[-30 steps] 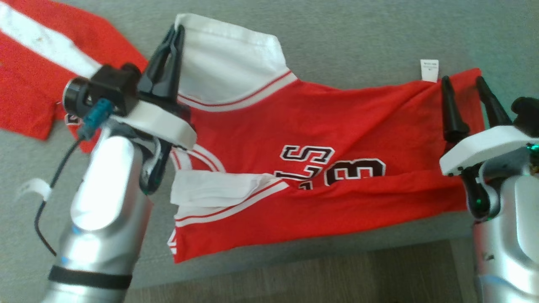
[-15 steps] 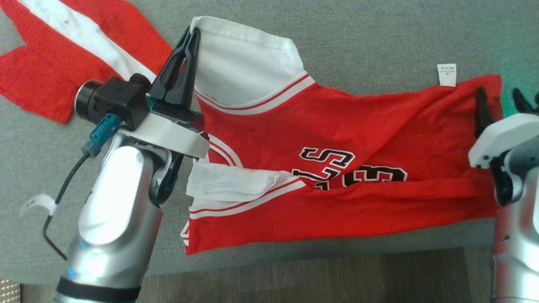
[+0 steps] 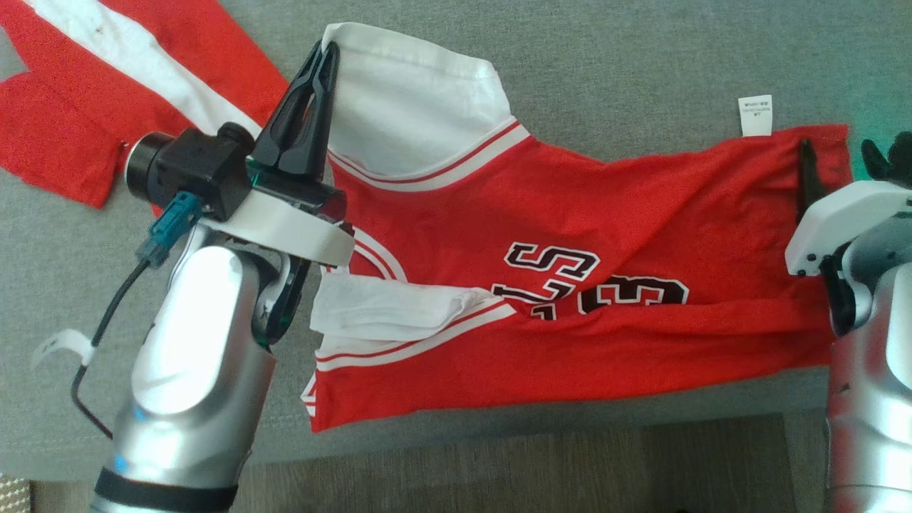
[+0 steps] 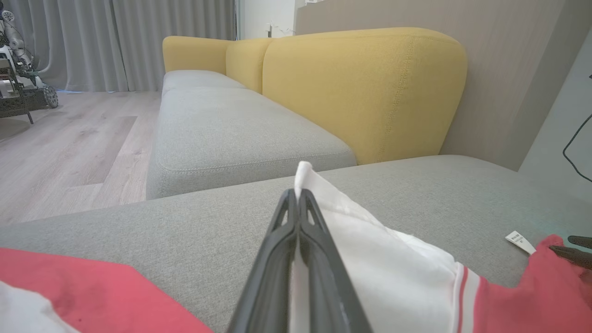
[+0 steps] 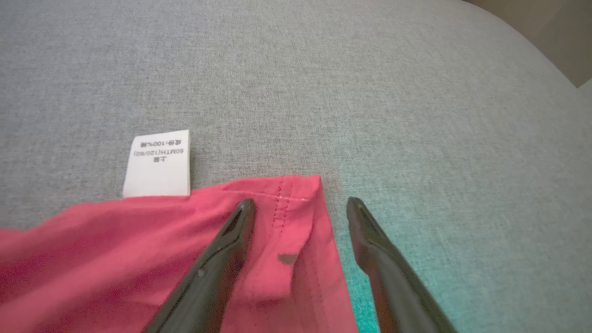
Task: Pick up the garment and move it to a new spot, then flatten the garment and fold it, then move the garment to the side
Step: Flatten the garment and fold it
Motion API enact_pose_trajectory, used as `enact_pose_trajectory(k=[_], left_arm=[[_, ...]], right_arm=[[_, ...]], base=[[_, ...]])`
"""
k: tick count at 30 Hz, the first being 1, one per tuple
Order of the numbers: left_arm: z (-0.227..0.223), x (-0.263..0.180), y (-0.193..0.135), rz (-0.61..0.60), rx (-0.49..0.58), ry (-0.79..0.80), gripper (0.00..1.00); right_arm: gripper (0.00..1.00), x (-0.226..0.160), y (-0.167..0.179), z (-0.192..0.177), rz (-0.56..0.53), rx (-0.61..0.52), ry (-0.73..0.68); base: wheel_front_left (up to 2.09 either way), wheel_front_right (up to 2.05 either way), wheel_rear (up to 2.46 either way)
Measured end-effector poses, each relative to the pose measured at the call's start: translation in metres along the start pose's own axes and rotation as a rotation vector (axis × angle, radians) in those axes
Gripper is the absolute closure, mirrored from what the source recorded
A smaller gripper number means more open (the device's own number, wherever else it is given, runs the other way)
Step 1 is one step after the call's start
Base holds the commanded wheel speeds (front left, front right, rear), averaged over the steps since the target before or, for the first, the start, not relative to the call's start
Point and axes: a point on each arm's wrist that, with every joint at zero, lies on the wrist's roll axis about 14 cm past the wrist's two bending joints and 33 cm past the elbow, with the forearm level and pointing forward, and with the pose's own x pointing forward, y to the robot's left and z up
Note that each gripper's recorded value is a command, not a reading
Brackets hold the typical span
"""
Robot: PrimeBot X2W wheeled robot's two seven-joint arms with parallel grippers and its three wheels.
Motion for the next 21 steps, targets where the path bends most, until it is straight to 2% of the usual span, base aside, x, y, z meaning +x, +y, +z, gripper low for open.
enact_pose_trajectory(k=[17,18,19,20,21], left_arm=[[-0.009,-0.002,0.000,-0.004,-0.009,0.021,1.00],[-0.009,-0.002,0.001,-0.004,-0.009,0.022,1.00],[-0.009,-0.002,0.001,-0.004,-0.008,0.022,1.00],[-0.010,-0.002,0.001,-0.004,-0.008,0.022,1.00],[-0.010,-0.002,0.001,-0.004,-0.008,0.022,1.00]], right_arm=[[0.00,0.018,0.017,0.006,0.030,-0.043,-0.014],[0.07,0.019,0.018,0.005,0.032,-0.042,-0.011],[0.78,0.020,0.019,0.005,0.033,-0.042,-0.010],[1.00,0.020,0.019,0.005,0.035,-0.040,-0.009],[1.00,0.021,0.020,0.005,0.037,-0.038,-0.007]], base=[[0.00,0.00,0.00],[0.00,0.00,0.00],[0.00,0.00,0.00],[0.00,0.00,0.00],[0.00,0.00,0.00]])
